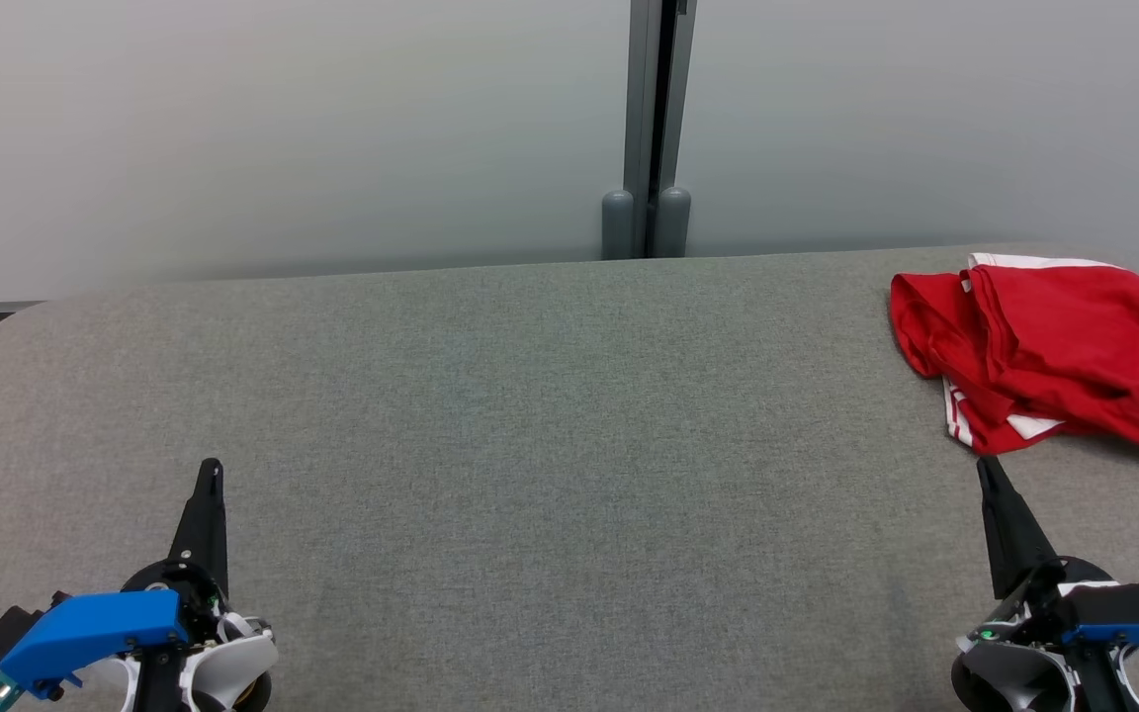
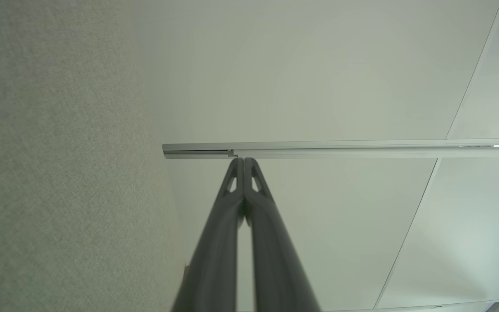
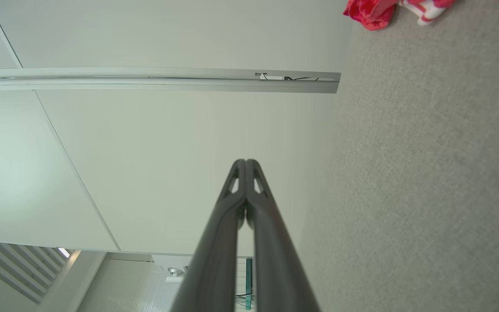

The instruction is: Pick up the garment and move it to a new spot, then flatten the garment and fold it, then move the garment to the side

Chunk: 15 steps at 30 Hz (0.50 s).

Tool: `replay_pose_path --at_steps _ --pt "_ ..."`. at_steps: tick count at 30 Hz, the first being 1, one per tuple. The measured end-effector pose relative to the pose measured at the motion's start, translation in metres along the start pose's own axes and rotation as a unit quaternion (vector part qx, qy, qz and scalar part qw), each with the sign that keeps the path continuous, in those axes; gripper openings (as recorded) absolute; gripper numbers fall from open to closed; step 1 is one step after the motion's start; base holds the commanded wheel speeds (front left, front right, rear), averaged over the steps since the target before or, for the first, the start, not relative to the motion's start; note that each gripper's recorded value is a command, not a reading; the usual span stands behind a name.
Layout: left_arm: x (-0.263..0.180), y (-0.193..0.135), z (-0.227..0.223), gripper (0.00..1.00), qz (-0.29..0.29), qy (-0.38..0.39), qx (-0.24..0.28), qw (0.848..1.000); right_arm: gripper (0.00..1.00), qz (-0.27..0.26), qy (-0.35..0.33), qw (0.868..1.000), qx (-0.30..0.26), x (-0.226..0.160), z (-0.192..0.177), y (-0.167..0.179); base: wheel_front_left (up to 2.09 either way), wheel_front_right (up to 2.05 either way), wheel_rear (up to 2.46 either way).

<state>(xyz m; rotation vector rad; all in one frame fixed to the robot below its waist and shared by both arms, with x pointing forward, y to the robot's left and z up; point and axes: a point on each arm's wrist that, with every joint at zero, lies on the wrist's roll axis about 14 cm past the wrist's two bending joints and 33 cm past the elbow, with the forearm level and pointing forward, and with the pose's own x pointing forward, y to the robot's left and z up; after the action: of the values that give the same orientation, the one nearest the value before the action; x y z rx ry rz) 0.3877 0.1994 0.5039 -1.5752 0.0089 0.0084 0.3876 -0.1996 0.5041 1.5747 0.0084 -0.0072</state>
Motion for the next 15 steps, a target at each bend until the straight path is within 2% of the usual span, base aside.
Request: replay_pose_path --at_steps 15 --pt "0.0 0.0 0.0 0.0 0.0 0.0 0.0 1.0 0.0 0.0 0.0 1.0 0.0 0.0 0.0 0.0 0.0 0.0 0.0"
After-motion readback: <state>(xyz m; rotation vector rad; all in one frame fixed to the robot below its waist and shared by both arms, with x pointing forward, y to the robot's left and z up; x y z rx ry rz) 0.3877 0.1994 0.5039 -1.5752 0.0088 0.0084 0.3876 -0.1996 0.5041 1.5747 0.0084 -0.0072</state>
